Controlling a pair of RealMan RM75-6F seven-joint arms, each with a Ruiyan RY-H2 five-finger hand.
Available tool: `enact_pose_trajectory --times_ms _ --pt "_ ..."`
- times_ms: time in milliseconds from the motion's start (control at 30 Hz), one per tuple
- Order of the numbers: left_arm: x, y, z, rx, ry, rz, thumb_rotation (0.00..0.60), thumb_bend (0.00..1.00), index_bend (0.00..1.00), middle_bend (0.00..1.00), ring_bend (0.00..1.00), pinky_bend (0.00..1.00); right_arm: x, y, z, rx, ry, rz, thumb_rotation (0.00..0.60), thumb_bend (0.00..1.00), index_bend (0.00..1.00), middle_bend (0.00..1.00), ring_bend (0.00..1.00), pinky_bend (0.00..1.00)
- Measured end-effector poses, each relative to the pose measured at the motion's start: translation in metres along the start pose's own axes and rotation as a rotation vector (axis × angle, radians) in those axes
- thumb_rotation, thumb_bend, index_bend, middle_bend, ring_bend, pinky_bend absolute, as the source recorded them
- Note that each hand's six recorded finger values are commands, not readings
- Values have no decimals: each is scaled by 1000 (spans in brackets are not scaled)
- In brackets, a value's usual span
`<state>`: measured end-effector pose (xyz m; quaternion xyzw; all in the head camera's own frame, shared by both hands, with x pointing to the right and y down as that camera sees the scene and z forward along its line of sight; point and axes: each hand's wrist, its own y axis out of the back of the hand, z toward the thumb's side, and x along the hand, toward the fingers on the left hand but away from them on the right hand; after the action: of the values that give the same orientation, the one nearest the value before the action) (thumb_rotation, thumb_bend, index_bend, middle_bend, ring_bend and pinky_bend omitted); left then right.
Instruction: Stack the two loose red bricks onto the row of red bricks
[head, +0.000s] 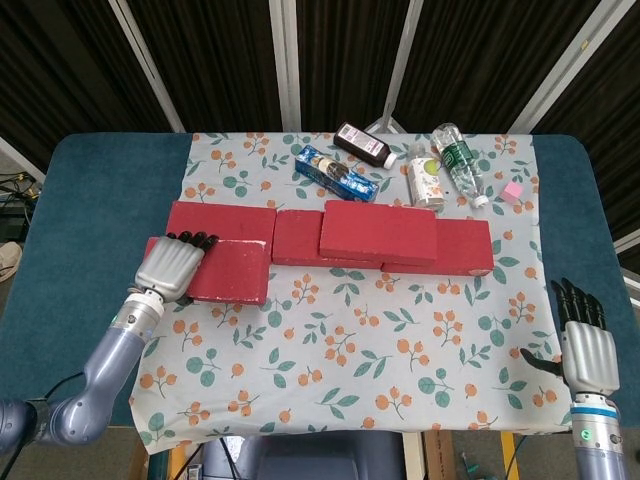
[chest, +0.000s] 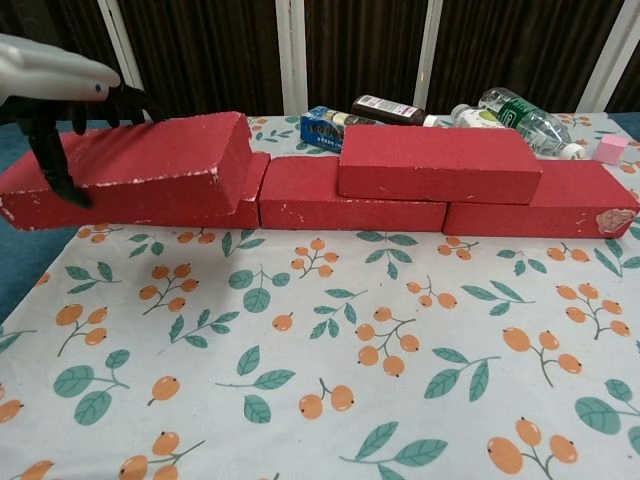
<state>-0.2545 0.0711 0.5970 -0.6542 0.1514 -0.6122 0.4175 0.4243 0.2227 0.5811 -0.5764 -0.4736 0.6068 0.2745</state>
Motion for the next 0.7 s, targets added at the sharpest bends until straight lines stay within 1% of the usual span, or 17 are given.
enact_pose_trajectory --times_ms 167,300,433,533,700 --pt "22 25 0 9 36 -37 600 0 177 363 249 300 -6 -2 -7 13 -36 -2 600 0 0 0 0 0" --pt "47 46 0 32 74 -67 600 0 172 354 245 287 -11 0 -14 18 -72 -18 600 0 0 0 0 0" --pt "75 70 1 53 92 -70 600 0 172 341 236 258 -16 1 -22 23 -108 -27 600 0 0 0 0 0" --pt "91 79 5 69 80 -75 600 0 170 334 232 247 -19 2 -27 30 -132 -34 600 0 0 0 0 0" --pt "112 86 14 128 61 -83 600 0 169 331 232 247 -20 6 -31 35 -153 -57 600 0 0 0 0 0"
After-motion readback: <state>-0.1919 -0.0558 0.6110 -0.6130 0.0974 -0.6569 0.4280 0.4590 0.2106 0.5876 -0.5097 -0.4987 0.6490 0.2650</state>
